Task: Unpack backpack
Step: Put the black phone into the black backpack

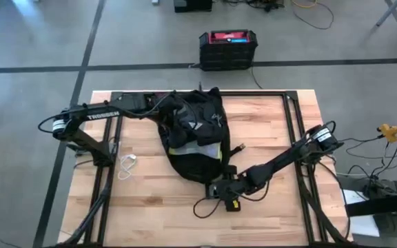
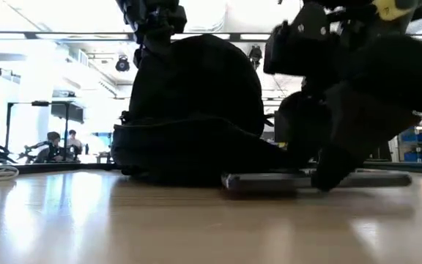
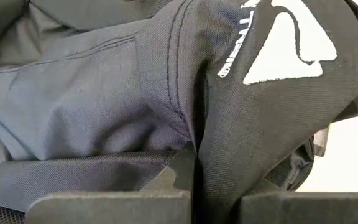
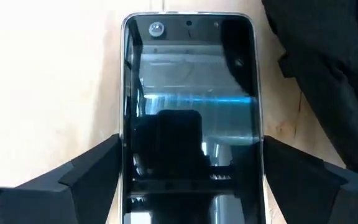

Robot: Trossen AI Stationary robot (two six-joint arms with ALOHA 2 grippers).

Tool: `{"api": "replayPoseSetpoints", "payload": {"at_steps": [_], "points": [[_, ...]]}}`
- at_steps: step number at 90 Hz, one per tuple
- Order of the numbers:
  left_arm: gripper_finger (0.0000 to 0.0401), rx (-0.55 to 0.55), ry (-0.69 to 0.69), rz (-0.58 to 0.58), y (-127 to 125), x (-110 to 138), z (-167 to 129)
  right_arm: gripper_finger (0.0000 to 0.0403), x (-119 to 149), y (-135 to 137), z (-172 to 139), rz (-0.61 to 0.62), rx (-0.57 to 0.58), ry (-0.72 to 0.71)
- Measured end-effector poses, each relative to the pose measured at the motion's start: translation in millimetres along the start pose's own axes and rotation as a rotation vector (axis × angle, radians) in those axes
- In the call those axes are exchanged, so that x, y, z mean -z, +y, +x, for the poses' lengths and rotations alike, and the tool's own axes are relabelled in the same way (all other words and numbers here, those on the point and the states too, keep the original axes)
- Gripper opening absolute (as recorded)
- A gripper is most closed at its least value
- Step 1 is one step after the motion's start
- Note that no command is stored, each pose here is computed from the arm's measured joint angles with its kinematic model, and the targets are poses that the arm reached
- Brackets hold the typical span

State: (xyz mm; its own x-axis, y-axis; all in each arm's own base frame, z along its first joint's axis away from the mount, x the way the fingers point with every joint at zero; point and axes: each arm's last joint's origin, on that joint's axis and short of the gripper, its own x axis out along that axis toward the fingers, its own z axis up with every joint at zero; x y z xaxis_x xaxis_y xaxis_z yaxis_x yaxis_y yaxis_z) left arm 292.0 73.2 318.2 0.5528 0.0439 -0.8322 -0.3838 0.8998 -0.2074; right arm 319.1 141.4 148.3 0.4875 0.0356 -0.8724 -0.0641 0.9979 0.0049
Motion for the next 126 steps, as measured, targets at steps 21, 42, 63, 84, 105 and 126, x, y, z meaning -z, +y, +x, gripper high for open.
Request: {"api": "replayPoseSetpoints", "payload": {"at_steps": [21,42,63,84,105,126], "points": [[0.0006,0.001,0.002,0.002,-1,0,0,0.0327,-22,12,-19,-0.055,-0.007,-0.013],[0.0006,0.002,0.003,-0.008,-2,1,0,0.0327,-60,5,-43,-0.179,0.03,-0.097],[0.0006,0.042,0.013,-0.012,-7,2,0,0.0329,-81,-49,-42,-0.205,0.198,-0.102],[0.0006,0.057,0.012,0.0,-13,3,1,0.0333,-88,-113,-22,-0.16,0.354,-0.064],[0.0006,0.06,0.001,0.001,-13,2,1,0.0334,-98,-144,-25,-0.129,0.405,-0.141],[0.0006,0.07,-0.03,-0.005,-14,0,-3,0.0347,-97,-163,-26,-0.148,0.433,-0.125]]}}
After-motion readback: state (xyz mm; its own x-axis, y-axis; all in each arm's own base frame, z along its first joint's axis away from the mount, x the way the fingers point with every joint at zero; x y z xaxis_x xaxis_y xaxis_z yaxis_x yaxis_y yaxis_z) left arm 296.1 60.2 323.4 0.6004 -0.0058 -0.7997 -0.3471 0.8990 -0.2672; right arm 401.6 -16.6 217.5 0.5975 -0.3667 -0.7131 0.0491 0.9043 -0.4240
